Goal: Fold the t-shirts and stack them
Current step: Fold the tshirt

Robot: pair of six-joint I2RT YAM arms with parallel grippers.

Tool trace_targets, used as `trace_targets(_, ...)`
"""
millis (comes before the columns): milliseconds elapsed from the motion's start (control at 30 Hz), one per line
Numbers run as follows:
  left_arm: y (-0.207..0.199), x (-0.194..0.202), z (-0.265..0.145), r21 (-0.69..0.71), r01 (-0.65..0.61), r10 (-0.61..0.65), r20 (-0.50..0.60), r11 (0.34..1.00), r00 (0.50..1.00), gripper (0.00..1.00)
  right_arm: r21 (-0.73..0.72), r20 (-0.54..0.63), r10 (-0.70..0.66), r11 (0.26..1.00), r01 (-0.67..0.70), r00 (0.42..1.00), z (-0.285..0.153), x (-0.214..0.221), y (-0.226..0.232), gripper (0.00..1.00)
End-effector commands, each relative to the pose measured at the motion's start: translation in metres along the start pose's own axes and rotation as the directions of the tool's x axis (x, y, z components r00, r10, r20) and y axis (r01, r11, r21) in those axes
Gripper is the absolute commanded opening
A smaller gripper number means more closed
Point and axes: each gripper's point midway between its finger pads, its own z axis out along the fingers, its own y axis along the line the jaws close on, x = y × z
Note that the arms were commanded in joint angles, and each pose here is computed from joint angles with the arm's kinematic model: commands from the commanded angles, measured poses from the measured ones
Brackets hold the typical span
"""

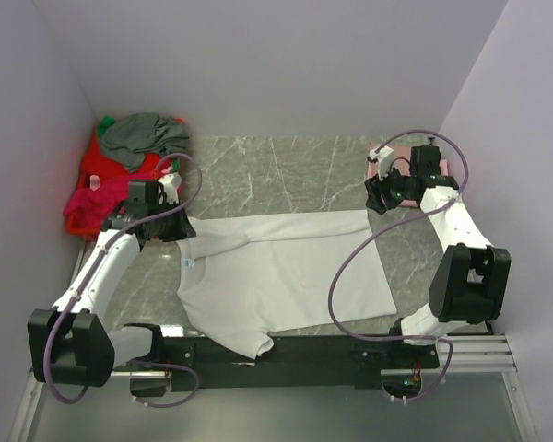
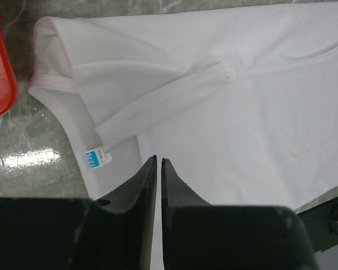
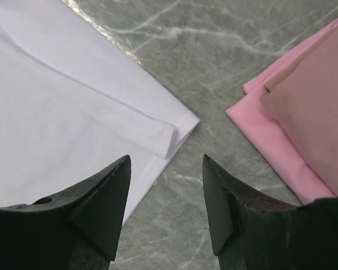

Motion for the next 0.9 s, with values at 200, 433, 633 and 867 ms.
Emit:
trace_targets(200,-0.038,-0.023,0.010,0.111,-0.107,0.107,0.005,0.988,0.994,0.38,-0.136,0.070,0.050,0.990,-0.040,0.996,-0.011,-0.011,0.034,0.61)
trace_targets(433,-0.049,0.001,0.084,0.038,-0.370,0.367,-0.257,0.928,0.894,0.51,-0.230,0.094,0.093,0.971,-0.069,0.991,-0.013,-0.009,0.058,0.61)
trace_targets(633,-0.057,-0.003,0.119,0.078,-0.493,0.489,-0.324,0.867,0.810,0.53,-0.252,0.080,0.100,0.965,-0.077,0.992,-0.009,0.000,0.065,0.62)
trace_targets(867,-0.054,0.005,0.135,0.114,-0.503,0.506,-0.373,0.857,0.778,0.53,-0.264,0.078,0.105,0.961,-0.081,0.991,-0.006,0.004,0.067,0.62)
